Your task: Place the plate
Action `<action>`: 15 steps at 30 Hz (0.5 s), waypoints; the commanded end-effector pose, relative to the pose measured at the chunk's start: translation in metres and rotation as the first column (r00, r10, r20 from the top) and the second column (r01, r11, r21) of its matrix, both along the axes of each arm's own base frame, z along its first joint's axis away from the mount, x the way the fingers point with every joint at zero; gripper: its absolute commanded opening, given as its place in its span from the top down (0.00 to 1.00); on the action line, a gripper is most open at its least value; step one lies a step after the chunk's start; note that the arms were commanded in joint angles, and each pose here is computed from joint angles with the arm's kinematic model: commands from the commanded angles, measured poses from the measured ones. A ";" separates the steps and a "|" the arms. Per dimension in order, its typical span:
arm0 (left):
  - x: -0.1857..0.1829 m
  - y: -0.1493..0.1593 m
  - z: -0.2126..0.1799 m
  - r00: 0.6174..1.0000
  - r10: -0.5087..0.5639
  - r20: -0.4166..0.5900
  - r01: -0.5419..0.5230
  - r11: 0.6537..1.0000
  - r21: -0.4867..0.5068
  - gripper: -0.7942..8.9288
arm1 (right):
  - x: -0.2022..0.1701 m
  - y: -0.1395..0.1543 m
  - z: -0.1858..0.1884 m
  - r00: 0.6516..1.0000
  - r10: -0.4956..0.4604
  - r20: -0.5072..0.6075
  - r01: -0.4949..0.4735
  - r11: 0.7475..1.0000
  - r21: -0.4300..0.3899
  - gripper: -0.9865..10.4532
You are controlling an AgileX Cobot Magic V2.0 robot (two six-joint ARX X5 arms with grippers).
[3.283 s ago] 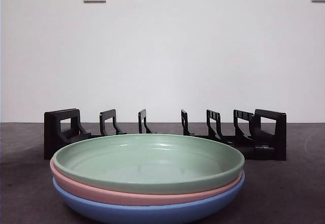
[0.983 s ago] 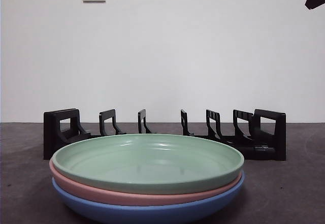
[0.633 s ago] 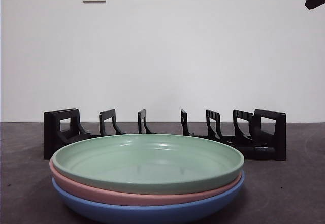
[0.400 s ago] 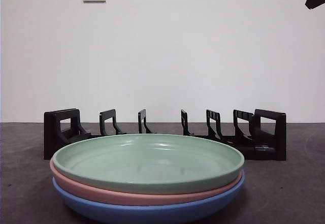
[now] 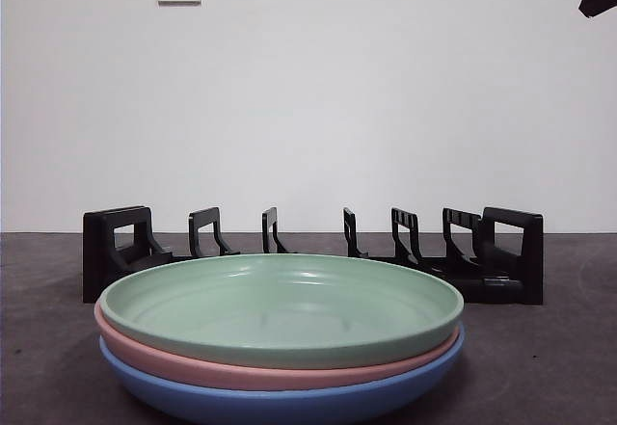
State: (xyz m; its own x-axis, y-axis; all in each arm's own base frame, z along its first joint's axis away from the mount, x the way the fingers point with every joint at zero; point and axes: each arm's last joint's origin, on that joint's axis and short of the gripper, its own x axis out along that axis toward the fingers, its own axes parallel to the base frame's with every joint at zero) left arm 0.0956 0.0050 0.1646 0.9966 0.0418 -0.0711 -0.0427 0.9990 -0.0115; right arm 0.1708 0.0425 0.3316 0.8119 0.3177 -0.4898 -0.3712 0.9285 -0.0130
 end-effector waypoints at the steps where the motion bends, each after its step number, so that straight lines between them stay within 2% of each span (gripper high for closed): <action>1: 0.001 0.000 -0.005 1.000 -0.001 -0.004 0.001 1.000 0.009 0.91 | 0.001 0.001 0.002 1.000 0.001 0.011 -0.001 1.000 0.005 0.90; 4: 0.001 0.000 -0.005 1.000 -0.001 -0.004 0.001 1.000 0.009 0.91 | 0.001 0.000 0.003 0.999 0.018 0.031 -0.017 0.999 -0.046 0.90; 8: 0.001 0.000 -0.005 1.000 -0.001 -0.003 0.001 1.000 0.010 0.91 | -0.010 -0.007 -0.017 0.994 -0.055 0.089 0.061 0.996 -0.061 0.90; 15: 0.001 0.000 -0.005 1.000 -0.001 -0.003 0.001 1.000 0.010 0.91 | -0.050 -0.025 -0.114 0.939 -0.175 0.297 0.175 0.984 0.027 0.90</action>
